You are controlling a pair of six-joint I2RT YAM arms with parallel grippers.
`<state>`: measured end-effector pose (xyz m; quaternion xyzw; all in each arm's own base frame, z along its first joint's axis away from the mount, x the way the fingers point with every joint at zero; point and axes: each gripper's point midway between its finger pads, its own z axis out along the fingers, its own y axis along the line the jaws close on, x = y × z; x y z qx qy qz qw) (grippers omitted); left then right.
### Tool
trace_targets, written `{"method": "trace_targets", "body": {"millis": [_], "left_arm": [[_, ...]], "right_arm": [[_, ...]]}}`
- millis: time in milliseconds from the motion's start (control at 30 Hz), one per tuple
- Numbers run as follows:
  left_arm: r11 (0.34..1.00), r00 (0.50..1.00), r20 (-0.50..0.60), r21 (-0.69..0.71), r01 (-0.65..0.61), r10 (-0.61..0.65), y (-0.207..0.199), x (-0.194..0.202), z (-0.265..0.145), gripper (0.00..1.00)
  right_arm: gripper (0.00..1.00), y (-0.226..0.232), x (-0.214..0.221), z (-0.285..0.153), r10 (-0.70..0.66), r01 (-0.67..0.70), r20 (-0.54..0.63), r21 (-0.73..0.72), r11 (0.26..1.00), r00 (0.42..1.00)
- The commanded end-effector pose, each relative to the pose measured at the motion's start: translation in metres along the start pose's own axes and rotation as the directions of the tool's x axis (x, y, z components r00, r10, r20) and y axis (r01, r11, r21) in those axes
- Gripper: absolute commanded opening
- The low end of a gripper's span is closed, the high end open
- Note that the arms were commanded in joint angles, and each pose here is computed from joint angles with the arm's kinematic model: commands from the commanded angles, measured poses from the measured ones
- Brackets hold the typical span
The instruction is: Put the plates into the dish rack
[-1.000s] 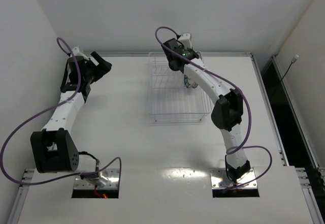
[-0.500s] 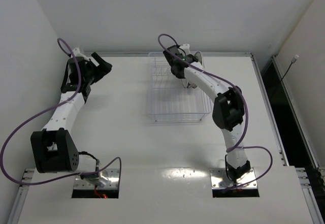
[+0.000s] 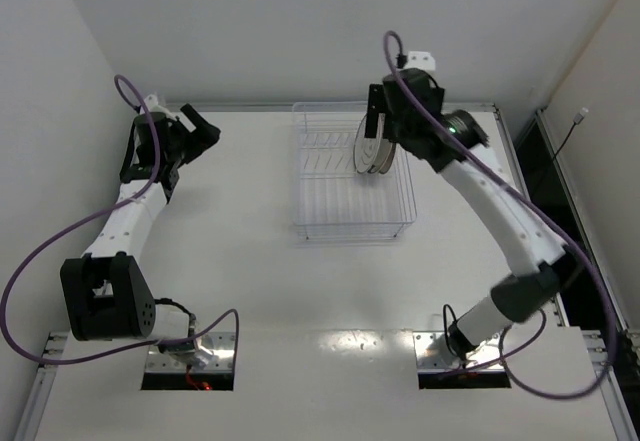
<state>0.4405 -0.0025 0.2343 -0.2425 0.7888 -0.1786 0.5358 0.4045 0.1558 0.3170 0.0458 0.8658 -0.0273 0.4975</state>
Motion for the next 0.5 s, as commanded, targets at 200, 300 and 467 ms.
{"method": "trace_targets", "body": {"millis": [200,300,467], "left_arm": [[0.950,1.000,0.013,0.312,-0.005,0.001,-0.056,-0.007,-0.013,0.82],[0.894,0.999,-0.029,0.448,-0.005,0.020,-0.081,0.001,-0.018,0.82],[0.698,0.978,-0.108,0.714,-0.049,0.179,-0.144,0.045,-0.041,0.82]], "right_arm": [[0.99,-0.050,0.064,-0.093,-0.019,0.018,-0.004,-0.216,0.976,1.000],[0.99,-0.060,0.100,-0.098,-0.005,-0.003,-0.036,-0.233,0.972,0.999],[0.99,-0.072,0.156,-0.093,-0.009,-0.023,-0.157,-0.199,0.980,0.988]]}}
